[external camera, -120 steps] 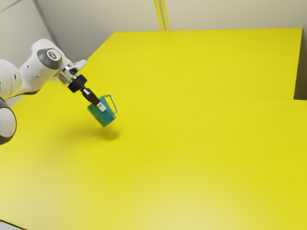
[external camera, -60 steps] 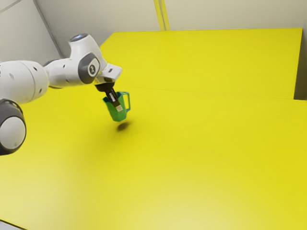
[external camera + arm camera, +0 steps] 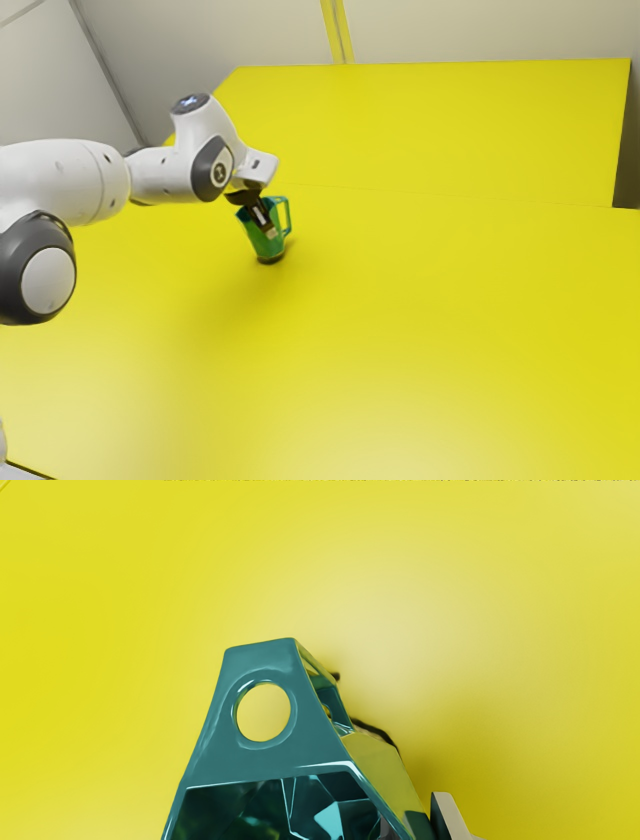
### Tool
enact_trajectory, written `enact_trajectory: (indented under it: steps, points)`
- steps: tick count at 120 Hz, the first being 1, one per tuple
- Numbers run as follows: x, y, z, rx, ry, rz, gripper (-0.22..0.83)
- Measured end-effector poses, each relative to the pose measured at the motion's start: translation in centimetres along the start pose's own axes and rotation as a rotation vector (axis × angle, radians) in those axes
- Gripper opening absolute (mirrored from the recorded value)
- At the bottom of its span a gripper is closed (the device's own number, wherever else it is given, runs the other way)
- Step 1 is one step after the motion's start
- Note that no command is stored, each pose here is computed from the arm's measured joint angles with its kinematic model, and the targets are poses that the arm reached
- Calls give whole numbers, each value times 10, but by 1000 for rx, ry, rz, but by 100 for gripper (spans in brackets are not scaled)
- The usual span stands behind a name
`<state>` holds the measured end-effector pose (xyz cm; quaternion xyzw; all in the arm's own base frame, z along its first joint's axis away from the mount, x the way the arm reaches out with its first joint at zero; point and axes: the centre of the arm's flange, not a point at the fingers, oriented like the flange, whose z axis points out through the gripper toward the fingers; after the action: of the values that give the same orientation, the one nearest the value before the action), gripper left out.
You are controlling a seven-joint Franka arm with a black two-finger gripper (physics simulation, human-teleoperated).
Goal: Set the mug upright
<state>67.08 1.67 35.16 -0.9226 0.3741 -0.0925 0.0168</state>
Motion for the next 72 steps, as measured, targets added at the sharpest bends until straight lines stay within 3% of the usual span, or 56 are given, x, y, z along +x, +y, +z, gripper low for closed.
enact_trajectory:
  steps: [48, 72]
  points:
    - [-1, -1, 13, 2, -3, -38, -16]
    - [2, 1, 8, 0, -1, -31, 27]
